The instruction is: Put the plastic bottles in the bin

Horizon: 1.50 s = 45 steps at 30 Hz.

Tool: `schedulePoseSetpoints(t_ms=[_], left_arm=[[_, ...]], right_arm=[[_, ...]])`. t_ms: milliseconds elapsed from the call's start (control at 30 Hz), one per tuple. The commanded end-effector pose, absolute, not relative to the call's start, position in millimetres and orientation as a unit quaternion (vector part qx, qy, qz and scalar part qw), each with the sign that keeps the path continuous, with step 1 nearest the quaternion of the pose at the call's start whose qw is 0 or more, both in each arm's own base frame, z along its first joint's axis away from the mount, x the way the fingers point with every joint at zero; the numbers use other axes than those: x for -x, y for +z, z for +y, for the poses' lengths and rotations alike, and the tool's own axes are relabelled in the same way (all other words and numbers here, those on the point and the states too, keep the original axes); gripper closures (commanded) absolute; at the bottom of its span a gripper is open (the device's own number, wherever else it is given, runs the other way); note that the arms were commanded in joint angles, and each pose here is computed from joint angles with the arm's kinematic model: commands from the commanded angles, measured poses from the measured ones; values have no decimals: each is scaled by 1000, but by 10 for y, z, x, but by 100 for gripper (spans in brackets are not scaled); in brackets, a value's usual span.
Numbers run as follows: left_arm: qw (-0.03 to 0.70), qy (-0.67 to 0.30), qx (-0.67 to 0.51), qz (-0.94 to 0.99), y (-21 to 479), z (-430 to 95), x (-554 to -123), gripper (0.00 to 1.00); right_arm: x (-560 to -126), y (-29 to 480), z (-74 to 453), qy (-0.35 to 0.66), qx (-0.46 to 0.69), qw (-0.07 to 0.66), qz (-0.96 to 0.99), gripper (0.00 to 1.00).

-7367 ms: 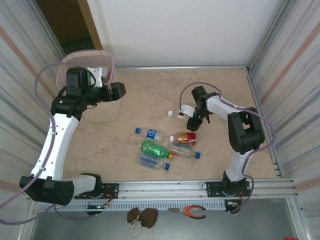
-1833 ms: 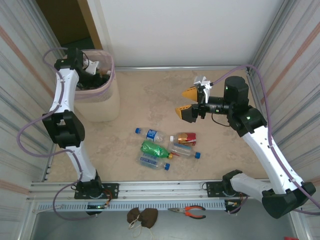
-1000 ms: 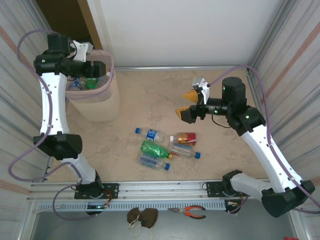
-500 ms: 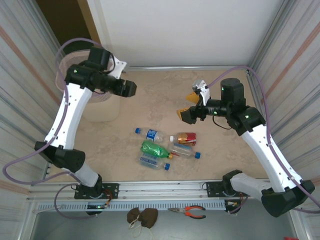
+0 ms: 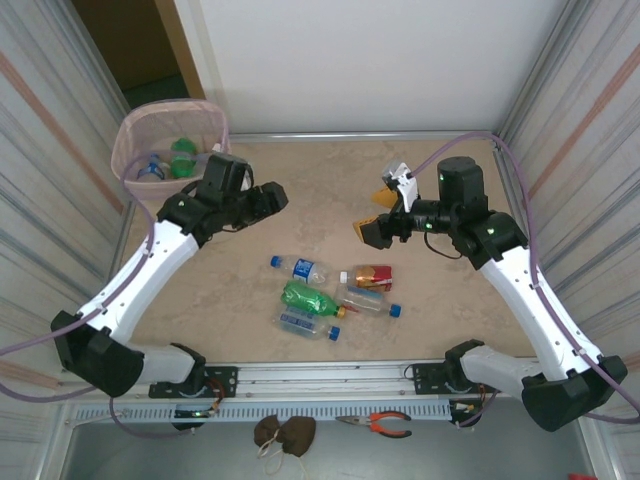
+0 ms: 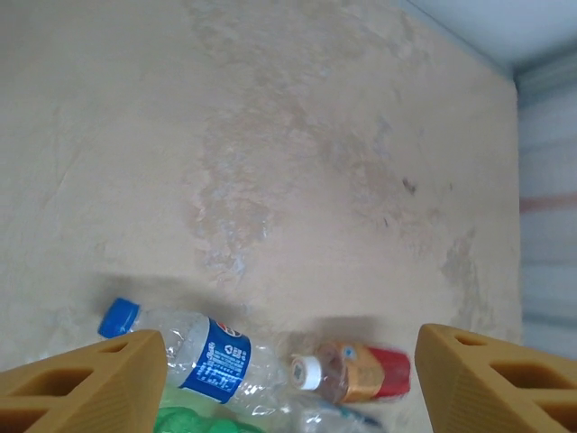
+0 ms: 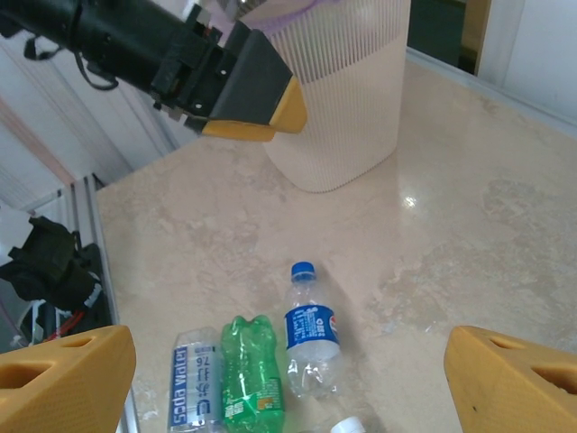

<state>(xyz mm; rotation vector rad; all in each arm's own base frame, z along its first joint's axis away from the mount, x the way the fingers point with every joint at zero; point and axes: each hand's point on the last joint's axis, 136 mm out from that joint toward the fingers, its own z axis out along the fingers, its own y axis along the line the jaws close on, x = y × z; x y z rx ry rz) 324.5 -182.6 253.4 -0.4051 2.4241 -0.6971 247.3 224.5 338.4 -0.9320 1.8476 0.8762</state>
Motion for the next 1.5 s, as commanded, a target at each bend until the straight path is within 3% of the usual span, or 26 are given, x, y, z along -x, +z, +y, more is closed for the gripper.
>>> schedulePoseSetpoints(t_ms=[0,300,1033,1467], left_arm=[[285,-260,306,871,2400,-1594,-3262,27],[177,-253,454,836,1494,-1537,-2998,34],[30,-282,534,796,384,-1884,-3110,42],[20,-272,543,794,288,-1890,-3109,69]], right_arm=[[-2461,3354,2221,346,378,431,742,13],[-2456,3310,2215,346,377,424,748,13],[-2431,3276,2157,330,373,423,757,13],[-2392,3270,2119,324,374,426,758,13]])
